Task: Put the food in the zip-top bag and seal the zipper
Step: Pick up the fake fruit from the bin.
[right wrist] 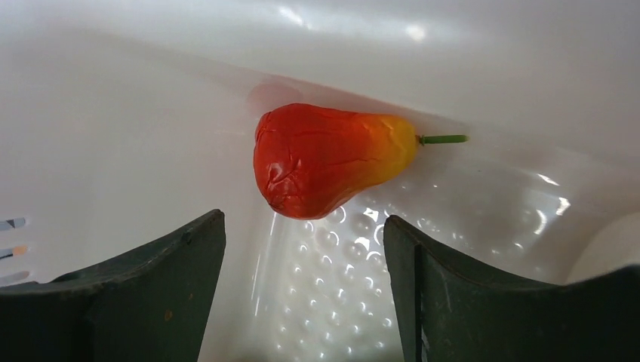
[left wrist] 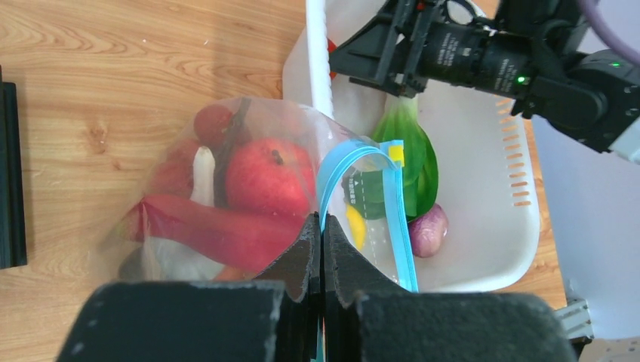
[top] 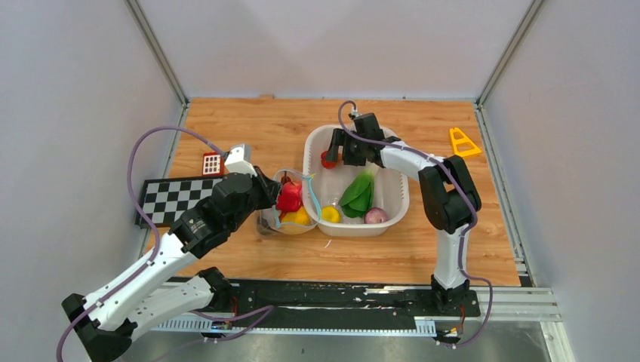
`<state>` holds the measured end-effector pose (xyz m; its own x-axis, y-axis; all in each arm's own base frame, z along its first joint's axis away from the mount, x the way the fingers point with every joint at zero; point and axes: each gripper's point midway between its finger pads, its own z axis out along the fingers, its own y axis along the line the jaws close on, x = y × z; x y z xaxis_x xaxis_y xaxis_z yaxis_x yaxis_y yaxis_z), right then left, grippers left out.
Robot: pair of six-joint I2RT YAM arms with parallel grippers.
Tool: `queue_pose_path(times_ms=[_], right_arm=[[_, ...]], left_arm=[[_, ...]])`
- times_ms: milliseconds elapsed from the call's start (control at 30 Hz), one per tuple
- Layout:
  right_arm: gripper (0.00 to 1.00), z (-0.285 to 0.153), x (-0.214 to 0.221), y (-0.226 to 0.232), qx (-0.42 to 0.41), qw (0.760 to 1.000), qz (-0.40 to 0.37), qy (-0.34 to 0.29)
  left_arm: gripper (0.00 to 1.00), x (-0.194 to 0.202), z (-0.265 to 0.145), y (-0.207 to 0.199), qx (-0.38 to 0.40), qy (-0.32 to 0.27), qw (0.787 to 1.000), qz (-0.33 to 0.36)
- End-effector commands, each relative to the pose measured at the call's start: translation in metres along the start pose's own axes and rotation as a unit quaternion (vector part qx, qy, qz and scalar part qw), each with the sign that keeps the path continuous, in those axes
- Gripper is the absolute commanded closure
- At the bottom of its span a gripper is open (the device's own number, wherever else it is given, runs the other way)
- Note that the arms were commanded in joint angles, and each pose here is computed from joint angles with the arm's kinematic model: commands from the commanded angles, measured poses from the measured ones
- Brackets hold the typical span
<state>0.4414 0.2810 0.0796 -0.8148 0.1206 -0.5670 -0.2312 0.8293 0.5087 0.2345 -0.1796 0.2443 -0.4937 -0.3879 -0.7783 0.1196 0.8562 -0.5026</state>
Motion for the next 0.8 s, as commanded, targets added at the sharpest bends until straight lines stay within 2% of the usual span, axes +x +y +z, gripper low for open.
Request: queue_pose_path(times_ms=[0,133,267,333,500,567,767], right_arm=[[0.23,0.012,-0.023,0.015,0.008,0.998,0.053,-0.041],[0.22,0.020,-0.019,0.013,0.035,0.995,0.071,-0.052],[0.22,0.031,-0.019,-0.011,0.094,0.990,0.060,-0.091],[0.23,0.035,-0.022,-0.011,0.087,0.991,0.042,-0.092],[0.51,0.038,-0.020,-0.033,0.127,0.989,-0.006,-0.082],[0.58,0.035,-0.024,-0.038,0.123,0.989,-0.036,-0.078],[0.63,0.005,-0.038,-0.073,0.165,0.973,-0.149,-0.060]], left_arm=[[0.99,-0.017,-0.011,-0.011,0.024,-0.025,0.999,-0.016],[0.99,-0.018,-0.012,-0.011,0.028,-0.027,0.999,-0.018],[0.99,-0.017,-0.012,-0.016,0.038,-0.024,0.999,-0.018],[0.99,-0.016,-0.012,-0.018,0.044,-0.021,0.999,-0.018],[0.99,-0.014,-0.013,-0.016,0.044,-0.020,0.999,-0.017],[0.99,-0.015,-0.014,-0.015,0.044,-0.022,0.999,-0.018],[0.99,-0.017,-0.019,-0.010,0.040,-0.029,0.999,-0.019]])
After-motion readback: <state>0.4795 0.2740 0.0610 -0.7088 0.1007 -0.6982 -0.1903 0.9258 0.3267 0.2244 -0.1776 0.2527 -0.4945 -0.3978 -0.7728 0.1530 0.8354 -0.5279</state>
